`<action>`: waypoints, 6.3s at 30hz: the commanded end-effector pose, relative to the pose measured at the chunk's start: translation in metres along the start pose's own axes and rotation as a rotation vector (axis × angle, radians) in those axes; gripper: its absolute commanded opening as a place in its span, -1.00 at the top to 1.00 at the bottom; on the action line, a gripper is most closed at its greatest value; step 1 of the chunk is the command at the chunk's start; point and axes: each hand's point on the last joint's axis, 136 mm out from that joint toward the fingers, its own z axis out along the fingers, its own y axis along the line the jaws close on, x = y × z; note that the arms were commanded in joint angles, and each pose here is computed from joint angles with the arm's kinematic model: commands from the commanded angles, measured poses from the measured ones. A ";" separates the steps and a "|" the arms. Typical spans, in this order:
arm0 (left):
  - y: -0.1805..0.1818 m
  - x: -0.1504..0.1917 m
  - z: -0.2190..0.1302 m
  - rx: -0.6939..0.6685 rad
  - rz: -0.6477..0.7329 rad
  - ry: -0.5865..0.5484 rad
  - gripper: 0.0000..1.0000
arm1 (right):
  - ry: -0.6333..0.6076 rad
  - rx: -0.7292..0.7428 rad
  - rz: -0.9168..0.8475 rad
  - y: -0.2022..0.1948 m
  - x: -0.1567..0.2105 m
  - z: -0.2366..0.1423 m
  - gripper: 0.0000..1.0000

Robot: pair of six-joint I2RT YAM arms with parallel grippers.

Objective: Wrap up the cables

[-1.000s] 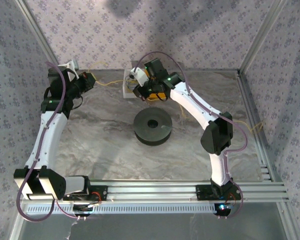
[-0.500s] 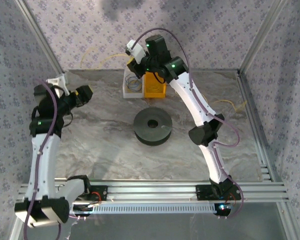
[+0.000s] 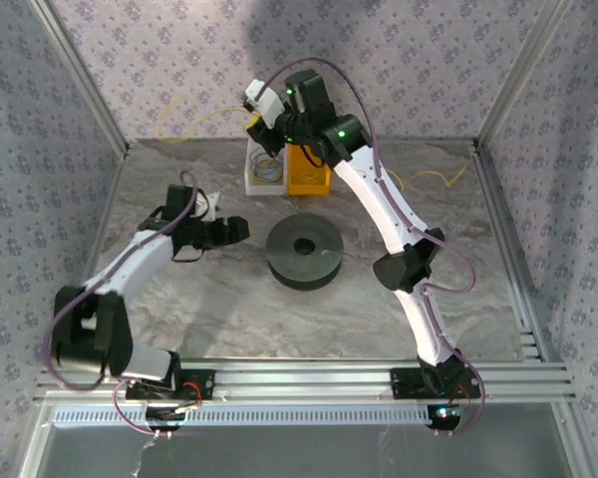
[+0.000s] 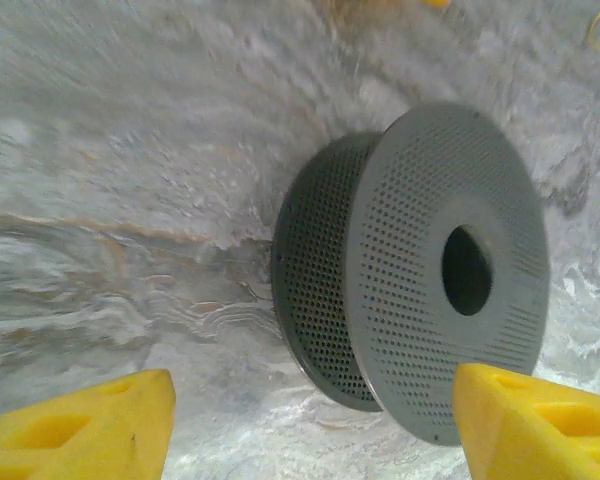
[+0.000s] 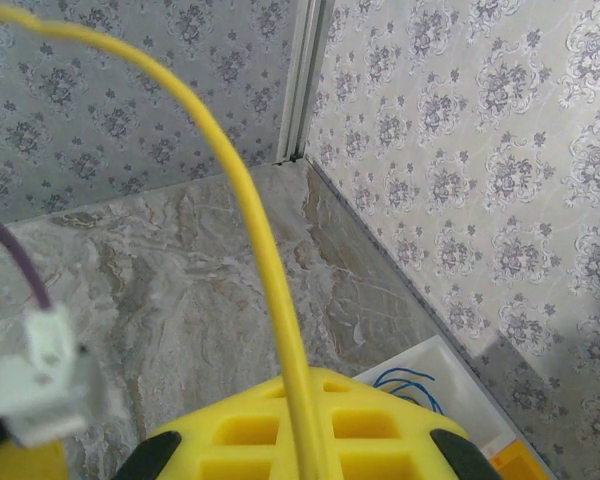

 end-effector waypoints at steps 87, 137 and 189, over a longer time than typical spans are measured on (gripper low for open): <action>0.008 -0.070 -0.044 -0.553 0.190 0.011 0.77 | 0.099 0.029 0.111 -0.011 0.043 -0.004 1.00; -0.045 -0.089 -0.207 -0.375 0.190 -0.215 0.05 | 0.161 0.080 0.062 -0.013 0.108 0.014 1.00; 0.024 0.004 -0.108 -0.156 -0.055 0.055 0.07 | -0.035 0.415 -0.518 0.043 0.107 0.058 1.00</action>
